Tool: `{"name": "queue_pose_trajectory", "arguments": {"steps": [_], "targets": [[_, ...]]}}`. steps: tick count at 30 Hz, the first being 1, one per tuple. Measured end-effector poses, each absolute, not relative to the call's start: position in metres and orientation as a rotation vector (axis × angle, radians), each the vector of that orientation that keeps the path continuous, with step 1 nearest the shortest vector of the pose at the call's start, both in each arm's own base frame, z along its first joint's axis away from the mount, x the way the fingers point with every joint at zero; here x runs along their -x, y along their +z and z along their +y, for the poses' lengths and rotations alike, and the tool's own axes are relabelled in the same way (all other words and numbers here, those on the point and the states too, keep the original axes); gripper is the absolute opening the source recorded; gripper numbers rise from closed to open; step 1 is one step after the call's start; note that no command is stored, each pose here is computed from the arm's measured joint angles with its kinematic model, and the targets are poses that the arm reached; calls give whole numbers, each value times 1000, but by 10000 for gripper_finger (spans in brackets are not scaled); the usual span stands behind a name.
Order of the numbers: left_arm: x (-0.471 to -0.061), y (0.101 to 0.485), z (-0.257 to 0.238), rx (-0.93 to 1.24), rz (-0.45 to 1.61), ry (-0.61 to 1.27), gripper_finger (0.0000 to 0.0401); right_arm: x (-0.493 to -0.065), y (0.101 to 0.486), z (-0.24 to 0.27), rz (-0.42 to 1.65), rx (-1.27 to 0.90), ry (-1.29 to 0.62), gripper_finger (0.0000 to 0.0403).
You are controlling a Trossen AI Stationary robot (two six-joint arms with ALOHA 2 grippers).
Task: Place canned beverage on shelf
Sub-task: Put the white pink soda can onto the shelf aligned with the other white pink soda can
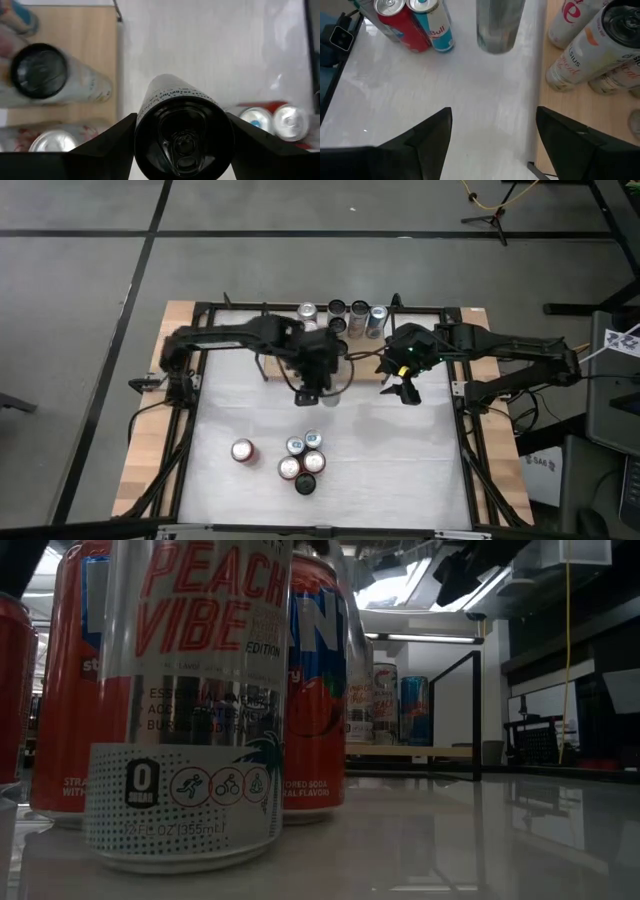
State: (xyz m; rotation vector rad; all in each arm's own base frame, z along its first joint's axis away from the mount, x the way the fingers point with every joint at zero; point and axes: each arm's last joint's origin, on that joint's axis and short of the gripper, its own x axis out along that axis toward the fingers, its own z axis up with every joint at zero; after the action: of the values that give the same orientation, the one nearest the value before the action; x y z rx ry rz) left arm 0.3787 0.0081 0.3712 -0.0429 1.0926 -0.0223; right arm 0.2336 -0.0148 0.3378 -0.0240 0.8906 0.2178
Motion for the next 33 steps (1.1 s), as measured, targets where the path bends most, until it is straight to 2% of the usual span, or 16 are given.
{"name": "queue_pose_trajectory", "arguments": {"steps": [9,19,27,33], "targets": [[-414,316,9,-59,1236,-93,243,-234,338,-15,880,27,218,285],[-432,277,4,-84,1333,-120,243,-235,338,-15,878,28,218,285],[-434,277,3,-71,1318,-110,246,-235,339,-15,878,28,217,285],[-434,277,4,-35,1321,-81,271,-235,338,-15,878,28,217,285]]}}
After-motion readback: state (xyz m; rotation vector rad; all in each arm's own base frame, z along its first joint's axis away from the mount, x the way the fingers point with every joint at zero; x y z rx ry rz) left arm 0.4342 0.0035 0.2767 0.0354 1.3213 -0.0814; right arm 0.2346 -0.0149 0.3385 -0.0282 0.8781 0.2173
